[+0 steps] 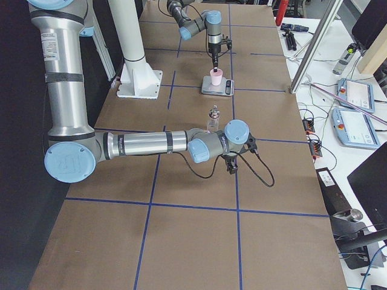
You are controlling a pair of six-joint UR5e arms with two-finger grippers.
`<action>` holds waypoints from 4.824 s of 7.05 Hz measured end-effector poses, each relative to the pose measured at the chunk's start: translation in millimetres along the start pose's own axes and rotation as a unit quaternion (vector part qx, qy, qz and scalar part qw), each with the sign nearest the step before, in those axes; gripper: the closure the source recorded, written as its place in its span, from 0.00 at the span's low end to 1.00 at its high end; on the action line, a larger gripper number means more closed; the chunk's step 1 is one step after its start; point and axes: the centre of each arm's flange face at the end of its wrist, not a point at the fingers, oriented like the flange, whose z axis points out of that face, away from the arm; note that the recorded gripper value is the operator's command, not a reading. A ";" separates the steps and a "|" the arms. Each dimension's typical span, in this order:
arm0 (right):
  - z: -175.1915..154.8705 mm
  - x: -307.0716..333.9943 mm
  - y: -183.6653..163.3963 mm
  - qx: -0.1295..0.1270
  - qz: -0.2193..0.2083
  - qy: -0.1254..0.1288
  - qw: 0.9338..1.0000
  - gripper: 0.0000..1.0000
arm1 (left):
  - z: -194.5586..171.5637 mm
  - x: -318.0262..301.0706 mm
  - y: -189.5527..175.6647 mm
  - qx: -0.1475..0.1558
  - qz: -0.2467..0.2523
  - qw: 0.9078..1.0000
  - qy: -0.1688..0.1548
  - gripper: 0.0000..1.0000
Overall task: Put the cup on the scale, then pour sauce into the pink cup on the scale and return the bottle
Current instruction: 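Release the cup and lift the left gripper while the right reaches for the bottle, then close the right gripper around the glass sauce bottle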
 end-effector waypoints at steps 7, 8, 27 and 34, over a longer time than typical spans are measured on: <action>-0.4 -78.4 -9.1 0.092 0.003 0.005 0.996 0.00 | -126.8 -33.5 9.9 0.050 0.017 0.995 0.088 0.50; 17.9 -101.4 9.8 0.158 0.007 0.004 0.987 0.00 | -132.6 -37.5 7.4 0.055 0.015 0.994 0.090 0.50; 191.3 -314.5 126.1 0.460 0.073 0.143 0.873 0.00 | -125.5 -64.2 -7.1 0.064 0.008 0.995 0.072 0.50; 201.4 -307.1 97.3 0.467 0.077 0.174 0.864 0.01 | -122.3 -68.6 -7.1 0.063 0.008 0.996 0.068 0.50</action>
